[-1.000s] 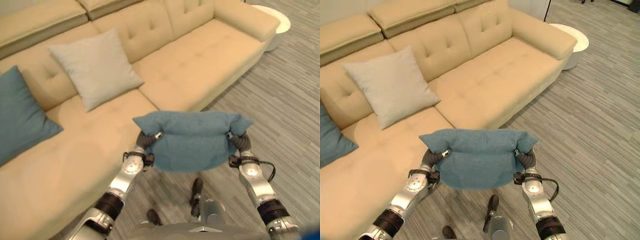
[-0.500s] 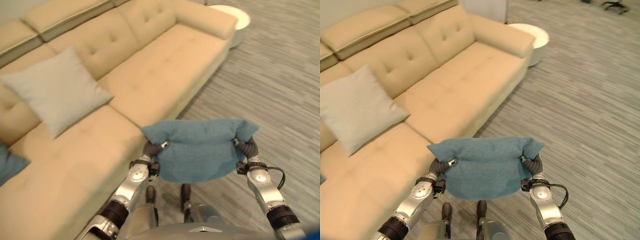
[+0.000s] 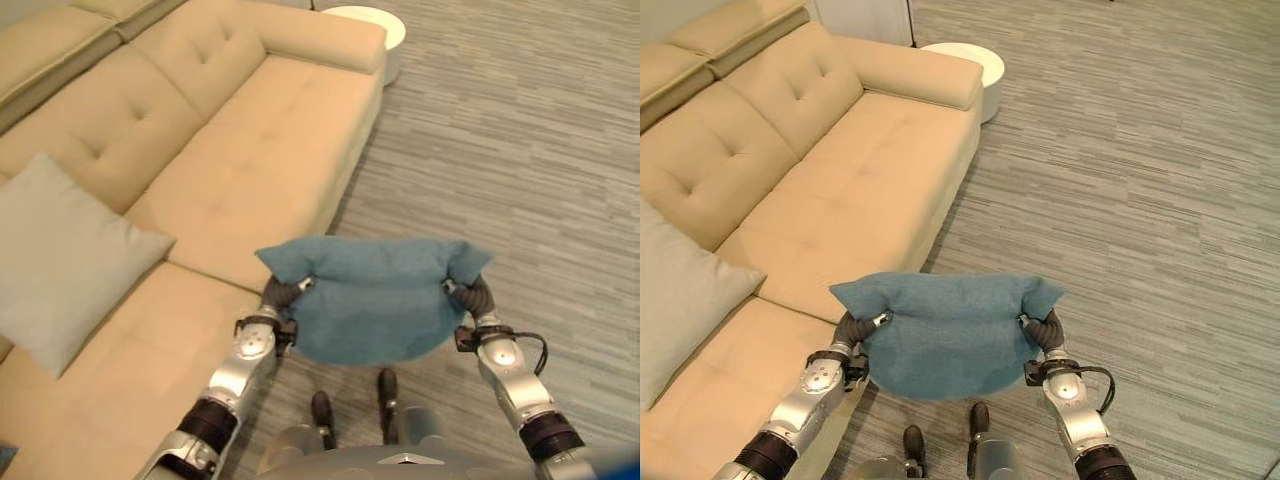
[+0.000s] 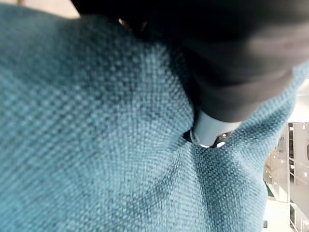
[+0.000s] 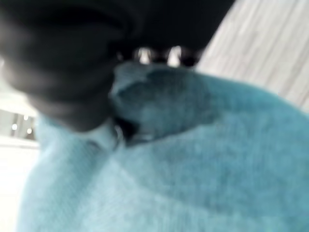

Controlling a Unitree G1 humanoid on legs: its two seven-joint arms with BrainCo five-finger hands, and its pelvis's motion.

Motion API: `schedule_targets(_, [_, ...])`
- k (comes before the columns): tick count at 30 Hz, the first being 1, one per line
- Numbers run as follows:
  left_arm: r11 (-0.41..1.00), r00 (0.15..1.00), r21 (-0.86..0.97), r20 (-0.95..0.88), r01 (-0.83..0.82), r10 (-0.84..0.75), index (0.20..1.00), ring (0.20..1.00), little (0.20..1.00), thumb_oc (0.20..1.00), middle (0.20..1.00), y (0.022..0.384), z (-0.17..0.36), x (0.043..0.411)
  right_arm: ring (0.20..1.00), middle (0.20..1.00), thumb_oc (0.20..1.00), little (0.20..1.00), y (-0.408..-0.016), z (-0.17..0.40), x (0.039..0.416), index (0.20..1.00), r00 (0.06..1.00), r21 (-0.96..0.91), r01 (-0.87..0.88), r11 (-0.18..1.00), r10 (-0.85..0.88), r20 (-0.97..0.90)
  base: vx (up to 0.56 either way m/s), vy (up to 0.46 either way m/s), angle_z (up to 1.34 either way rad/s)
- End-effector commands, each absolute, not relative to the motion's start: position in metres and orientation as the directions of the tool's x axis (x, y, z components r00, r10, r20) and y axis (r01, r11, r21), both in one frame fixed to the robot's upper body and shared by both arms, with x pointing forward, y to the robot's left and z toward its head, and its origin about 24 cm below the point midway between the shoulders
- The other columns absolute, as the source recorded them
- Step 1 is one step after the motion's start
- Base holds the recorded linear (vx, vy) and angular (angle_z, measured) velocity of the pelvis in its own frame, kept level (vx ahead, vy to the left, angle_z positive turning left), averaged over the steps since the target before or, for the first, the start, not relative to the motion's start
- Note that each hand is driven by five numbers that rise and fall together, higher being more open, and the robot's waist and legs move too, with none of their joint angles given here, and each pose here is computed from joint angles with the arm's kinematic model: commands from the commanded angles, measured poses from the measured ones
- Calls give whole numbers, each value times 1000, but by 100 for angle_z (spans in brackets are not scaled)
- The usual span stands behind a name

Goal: Pick up all the scattered cushions and arrange them neatly on the sofa.

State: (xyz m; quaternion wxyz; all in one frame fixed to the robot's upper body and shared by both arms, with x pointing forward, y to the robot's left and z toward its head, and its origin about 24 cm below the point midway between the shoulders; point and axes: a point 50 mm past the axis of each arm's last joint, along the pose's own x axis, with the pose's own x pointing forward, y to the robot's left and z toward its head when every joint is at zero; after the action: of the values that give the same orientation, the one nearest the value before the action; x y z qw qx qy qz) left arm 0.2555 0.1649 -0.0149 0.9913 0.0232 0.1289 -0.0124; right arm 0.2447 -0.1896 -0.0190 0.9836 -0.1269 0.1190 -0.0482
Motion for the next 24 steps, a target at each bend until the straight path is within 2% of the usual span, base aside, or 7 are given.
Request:
schedule_targets(1, [993,994,-45,26,110,-109,200,200,200,200,200,139,40,278,200,200,200,200,-192,30,274,200,994,-237,108,965,-107,15,121,-157,4])
schedule_targets(11, [984,989,-97,2,149,-149,200,200,200,200,200,122,35,276,200,200,200,200,-210,28,263,200,988,-257,151,955,-155,6,170,-166,27])
schedule_targets(17, [987,990,-86,9,139,-138,200,200,200,200,200,125,37,276,200,200,200,200,-212,29,266,200,984,-249,174,953,-178,10,246,36,-7])
schedule_targets(23, [987,992,-93,15,130,-129,200,200,200,200,200,129,38,275,200,200,200,200,-209,26,265,200,987,-246,154,957,-159,-2,138,72,-58])
schedule_targets(24, [988,991,-77,17,135,-134,200,200,200,200,200,134,38,272,200,200,200,200,-196,24,266,200,993,-228,114,967,-120,-10,624,383,4])
